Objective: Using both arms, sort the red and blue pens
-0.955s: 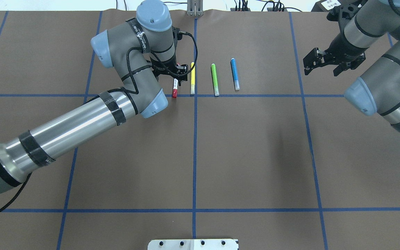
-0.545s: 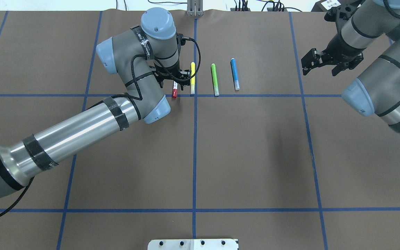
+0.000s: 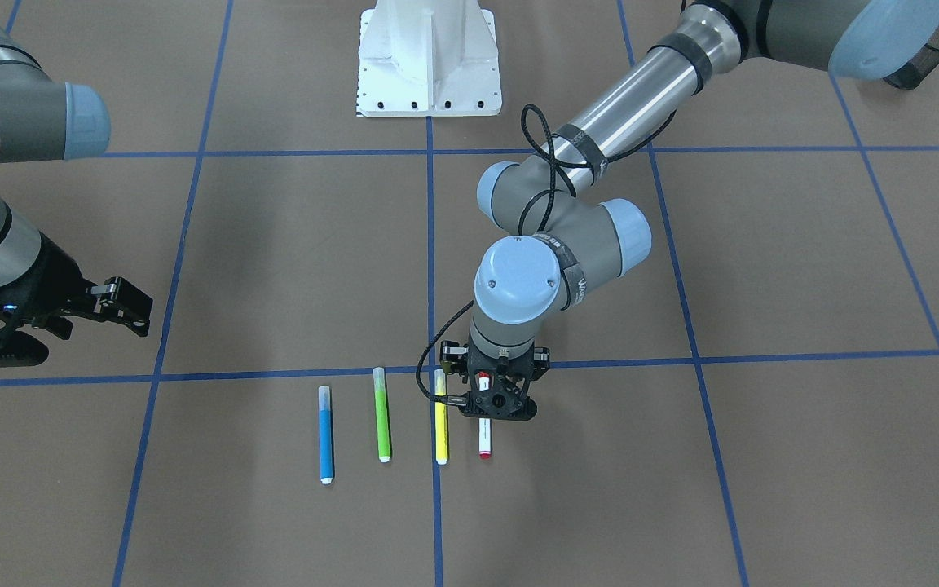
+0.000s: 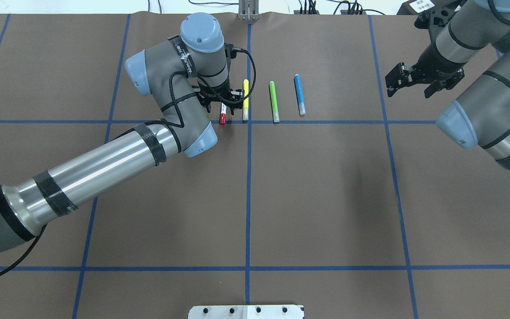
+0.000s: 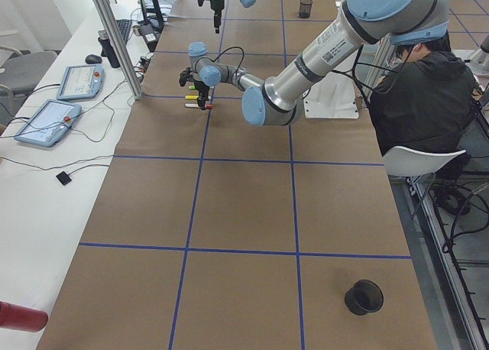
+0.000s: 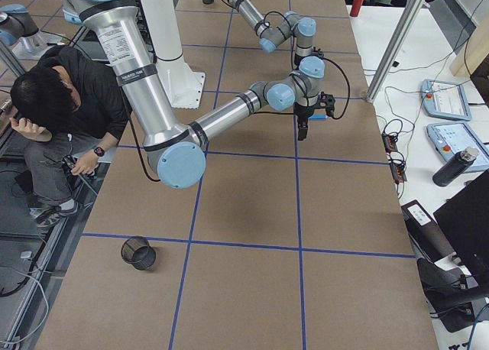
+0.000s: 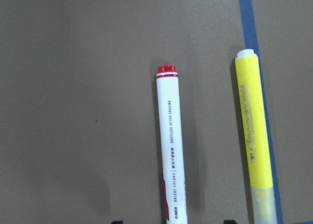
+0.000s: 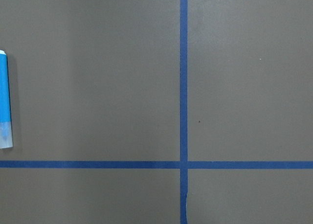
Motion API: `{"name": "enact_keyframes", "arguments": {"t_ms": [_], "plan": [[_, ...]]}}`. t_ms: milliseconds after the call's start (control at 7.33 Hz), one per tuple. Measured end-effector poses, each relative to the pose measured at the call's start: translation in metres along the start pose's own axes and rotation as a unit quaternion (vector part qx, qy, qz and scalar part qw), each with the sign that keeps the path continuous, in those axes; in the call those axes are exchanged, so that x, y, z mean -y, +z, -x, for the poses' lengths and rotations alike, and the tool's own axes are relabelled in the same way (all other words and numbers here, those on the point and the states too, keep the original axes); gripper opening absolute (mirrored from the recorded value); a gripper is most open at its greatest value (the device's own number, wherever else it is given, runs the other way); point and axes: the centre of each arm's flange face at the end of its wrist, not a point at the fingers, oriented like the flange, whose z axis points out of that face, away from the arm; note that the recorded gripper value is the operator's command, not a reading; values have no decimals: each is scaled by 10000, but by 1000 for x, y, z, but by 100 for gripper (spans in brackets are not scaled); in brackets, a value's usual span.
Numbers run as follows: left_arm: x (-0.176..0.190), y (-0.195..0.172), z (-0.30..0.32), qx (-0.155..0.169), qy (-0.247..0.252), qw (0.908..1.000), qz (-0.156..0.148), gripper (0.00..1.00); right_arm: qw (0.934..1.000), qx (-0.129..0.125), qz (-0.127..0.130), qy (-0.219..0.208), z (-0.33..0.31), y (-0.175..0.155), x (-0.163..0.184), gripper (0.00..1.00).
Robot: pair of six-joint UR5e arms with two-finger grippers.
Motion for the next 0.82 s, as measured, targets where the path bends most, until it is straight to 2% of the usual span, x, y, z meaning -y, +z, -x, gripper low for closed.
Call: {"name": "enact_keyframes", "arguments": {"t_ms": [273,818], "plan": [[2,2,-2,17,-12,10000,12,46,10000,-7,7,8,-1,1,0,100],[2,6,-4,46,-19,10000,50,43,10000,-33,27,31,-4,4,0,100]]}}
